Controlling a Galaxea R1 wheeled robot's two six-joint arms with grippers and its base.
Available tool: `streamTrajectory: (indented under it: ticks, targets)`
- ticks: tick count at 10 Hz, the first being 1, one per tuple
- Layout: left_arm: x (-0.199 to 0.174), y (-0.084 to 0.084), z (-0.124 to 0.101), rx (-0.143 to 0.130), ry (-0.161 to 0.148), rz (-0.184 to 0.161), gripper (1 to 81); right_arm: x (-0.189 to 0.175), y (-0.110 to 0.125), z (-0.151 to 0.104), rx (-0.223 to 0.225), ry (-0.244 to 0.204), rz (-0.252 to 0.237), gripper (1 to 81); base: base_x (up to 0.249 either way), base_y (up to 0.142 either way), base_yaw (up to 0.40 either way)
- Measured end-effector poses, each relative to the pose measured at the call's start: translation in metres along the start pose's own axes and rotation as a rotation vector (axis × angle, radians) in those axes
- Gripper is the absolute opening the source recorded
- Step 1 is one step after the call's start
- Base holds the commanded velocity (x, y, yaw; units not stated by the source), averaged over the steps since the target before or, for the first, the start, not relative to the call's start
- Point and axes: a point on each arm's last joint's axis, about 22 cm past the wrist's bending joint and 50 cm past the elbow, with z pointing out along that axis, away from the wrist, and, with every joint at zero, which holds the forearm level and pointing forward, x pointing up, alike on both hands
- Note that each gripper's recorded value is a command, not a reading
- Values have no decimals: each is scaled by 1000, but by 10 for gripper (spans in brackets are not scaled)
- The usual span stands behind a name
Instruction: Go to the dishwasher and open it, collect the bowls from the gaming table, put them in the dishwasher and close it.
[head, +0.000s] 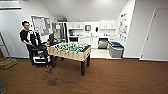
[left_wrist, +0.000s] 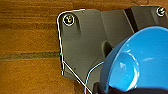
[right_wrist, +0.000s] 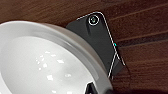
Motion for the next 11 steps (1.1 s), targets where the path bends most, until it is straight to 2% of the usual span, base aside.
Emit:
streamTrajectory:
  ticks: [4,6,8,11]
  targets:
    - [-1,0,0,0,-2,0,10,-2,-4,2,3,-2,0,10,151,-62,0]
    - [8,6,2,-8,11,2,10,6,2,1,-7,11,-3,10,145,-83,0]
    - [-3,5,1,-5,-5,-1,10,-3,2,0,-7,-3,0,10,138,-83,0]
    - [0,5,1,-5,0,0,10,0,2,1,-6,3,-1,10,137,-83,0]
